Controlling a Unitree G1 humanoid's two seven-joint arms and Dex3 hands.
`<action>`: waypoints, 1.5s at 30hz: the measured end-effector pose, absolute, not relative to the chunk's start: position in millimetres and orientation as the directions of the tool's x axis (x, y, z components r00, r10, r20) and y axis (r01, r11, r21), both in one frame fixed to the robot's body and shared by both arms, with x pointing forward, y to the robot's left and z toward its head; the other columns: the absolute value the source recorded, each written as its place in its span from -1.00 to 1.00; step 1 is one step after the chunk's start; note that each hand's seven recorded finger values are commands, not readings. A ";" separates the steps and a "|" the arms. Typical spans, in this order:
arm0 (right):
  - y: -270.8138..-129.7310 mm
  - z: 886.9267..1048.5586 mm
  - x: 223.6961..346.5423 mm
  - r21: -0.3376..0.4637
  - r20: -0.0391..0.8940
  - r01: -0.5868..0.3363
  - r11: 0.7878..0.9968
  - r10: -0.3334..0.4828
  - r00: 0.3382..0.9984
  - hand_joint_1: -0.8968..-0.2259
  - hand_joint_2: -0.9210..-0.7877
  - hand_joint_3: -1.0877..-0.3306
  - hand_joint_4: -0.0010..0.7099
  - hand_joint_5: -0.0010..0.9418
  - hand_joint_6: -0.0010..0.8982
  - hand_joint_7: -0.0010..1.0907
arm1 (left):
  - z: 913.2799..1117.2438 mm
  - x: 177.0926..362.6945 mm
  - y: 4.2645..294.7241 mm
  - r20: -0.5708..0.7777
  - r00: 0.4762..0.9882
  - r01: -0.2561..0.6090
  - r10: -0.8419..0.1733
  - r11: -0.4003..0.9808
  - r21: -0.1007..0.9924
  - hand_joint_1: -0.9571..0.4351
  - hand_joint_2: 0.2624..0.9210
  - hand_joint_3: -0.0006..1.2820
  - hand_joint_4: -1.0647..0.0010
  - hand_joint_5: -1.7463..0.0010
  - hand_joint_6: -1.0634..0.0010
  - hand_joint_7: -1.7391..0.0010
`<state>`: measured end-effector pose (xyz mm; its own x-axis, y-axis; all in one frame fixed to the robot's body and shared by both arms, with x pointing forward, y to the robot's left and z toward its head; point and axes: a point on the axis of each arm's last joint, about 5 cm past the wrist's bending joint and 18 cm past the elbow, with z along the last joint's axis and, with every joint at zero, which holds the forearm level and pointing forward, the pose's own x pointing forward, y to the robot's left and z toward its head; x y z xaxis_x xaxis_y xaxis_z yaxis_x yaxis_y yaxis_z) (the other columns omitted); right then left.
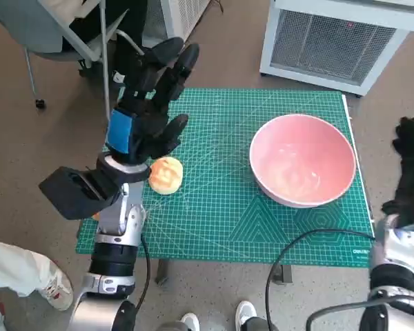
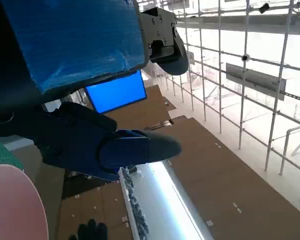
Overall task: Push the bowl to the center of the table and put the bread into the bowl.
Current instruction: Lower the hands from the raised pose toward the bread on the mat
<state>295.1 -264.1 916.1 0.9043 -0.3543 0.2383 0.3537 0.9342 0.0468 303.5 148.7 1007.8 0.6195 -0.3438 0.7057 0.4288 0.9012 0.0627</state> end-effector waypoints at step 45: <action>-171.5 929.0 334.5 0.136 0.071 0.135 0.981 -0.146 0.987 0.36 -1.00 -0.45 -0.32 -0.98 -0.78 -0.32 | 996.0 286.1 171.6 0.685 0.679 0.283 -0.266 0.955 0.091 -0.49 1.00 -0.48 0.47 0.99 0.79 0.33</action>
<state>334.5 -171.5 929.0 0.9868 -0.1456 0.0705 0.1351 0.9815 0.1360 286.1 171.6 996.0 0.6785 -0.2664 0.6845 0.2831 0.9548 0.0910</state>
